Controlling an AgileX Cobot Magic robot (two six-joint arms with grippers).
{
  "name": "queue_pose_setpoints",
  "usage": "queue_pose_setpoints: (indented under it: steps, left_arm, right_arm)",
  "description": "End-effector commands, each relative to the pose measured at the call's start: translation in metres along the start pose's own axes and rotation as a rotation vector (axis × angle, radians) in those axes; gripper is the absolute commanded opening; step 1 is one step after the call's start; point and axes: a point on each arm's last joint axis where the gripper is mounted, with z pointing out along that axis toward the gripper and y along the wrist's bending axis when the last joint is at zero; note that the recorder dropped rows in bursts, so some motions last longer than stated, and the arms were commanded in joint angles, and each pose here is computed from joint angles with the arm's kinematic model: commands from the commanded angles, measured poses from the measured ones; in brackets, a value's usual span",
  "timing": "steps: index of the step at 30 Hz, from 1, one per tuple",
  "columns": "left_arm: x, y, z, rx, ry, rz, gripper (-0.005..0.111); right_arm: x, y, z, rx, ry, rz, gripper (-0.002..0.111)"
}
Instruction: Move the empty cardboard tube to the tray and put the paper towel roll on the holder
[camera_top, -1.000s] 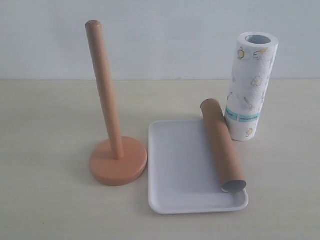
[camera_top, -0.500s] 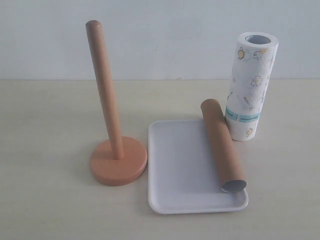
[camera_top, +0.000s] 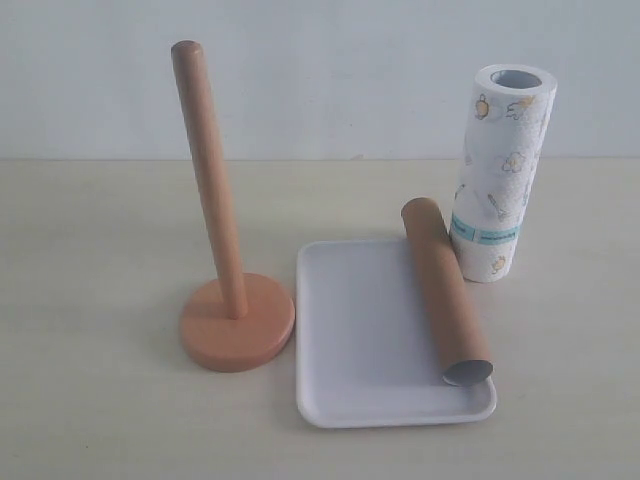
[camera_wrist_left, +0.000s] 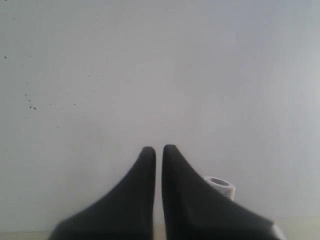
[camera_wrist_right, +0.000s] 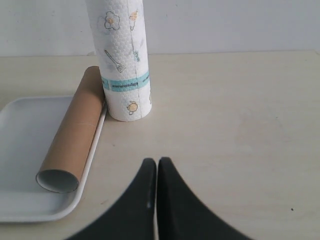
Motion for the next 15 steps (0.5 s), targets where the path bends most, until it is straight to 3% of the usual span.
queue_pose_setpoints:
  steps: [1,3,8,12,15]
  left_arm:
    - [-0.002,-0.002,-0.001,0.027,-0.028,-0.086,0.004]
    - [-0.003,-0.001,-0.001,0.01,-0.037,-0.047,0.004]
    - [0.003,0.014,-0.002,-0.14,-0.004,0.264,0.004]
    - [0.017,0.023,-0.004,-0.206,0.099,0.392,0.004]
    - [0.03,0.029,-0.006,-0.222,0.148,0.376,0.004]
  right_arm:
    - [-0.001,0.0,0.0,-0.003,-0.012,0.001,0.0]
    - [-0.001,0.0,0.0,-0.003,-0.012,0.001,0.0]
    - [-0.001,0.0,0.0,-0.003,-0.012,0.001,0.0]
    - [-0.001,0.0,0.0,-0.003,-0.012,0.001,0.0]
    - [-0.001,0.0,0.0,-0.006,-0.012,0.008,0.0]
